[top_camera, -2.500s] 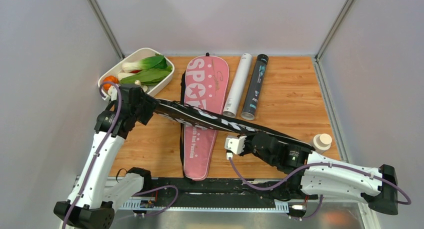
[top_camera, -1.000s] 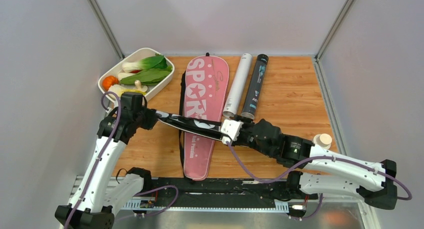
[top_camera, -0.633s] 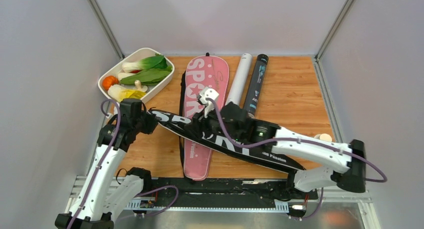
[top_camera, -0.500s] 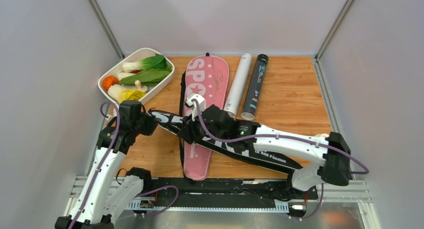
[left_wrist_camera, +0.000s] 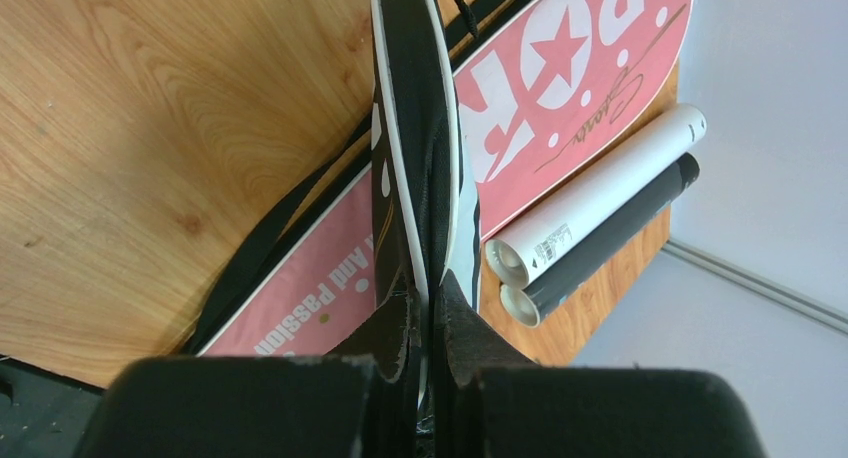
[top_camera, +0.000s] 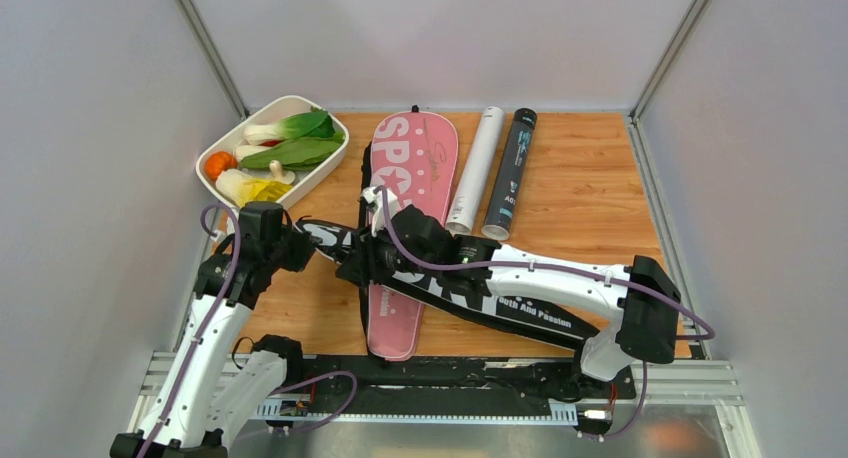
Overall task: Pack up the badminton gear
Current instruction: Zip the racket bag at the center of the board.
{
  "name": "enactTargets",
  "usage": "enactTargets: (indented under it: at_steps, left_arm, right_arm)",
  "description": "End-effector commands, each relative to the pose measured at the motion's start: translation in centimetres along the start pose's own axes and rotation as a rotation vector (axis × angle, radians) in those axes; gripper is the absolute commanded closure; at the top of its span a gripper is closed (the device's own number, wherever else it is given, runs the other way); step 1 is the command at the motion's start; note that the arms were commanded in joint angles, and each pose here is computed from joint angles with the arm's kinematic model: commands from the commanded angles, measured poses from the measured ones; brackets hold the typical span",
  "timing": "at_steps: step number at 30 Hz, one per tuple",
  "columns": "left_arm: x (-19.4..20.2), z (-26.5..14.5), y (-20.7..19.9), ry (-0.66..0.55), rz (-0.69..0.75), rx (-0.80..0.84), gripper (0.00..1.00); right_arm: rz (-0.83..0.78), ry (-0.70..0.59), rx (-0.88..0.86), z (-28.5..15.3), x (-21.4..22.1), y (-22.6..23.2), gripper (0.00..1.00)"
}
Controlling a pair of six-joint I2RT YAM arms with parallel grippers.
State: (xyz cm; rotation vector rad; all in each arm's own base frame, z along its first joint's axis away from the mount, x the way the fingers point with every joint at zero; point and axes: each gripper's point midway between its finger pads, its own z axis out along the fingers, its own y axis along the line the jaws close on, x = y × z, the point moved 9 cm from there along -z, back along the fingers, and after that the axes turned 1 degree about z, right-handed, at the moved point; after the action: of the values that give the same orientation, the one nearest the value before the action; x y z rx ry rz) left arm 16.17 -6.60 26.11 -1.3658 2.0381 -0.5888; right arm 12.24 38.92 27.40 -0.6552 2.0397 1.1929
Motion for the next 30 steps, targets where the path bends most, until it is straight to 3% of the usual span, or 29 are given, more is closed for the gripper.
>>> enactTargets:
  at_steps: [1,6,8,14,15,21,30]
  left_arm:
    - [0.2,0.3,0.3,0.003,-0.012,0.020,1.00]
    - [0.1,0.3,0.2,-0.024,-0.022,0.137,1.00]
    - [0.1,0.1,0.5,-0.041,-0.028,0.181,1.00]
    - [-0.2,-0.2,0.9,-0.079,-0.010,0.191,1.00]
    - [-0.2,-0.3,0.9,-0.083,0.011,0.195,1.00]
    - [-1.1,-0.9,1.1,-0.182,0.086,0.214,1.00]
    - [-1.2,-1.7,1.1,-0.200,0.117,0.286,1.00]
  right_arm:
    - [0.228,-0.073,-0.147,-1.6,-3.2,3.8,0.55]
    - [0.515,-0.047,-0.105,-1.0,-1.6,4.3,0.51]
    - [0.546,-0.051,-0.075,-0.4,-1.1,4.2,0.50]
    - [0.477,-0.147,0.041,1.2,-1.6,2.8,0.49]
    - [0.456,-0.145,0.054,1.5,-1.4,2.6,0.55]
    - [0.370,-0.087,0.067,2.4,0.8,1.4,0.59]
    - [0.240,-0.174,0.073,2.5,1.7,0.5,0.49]
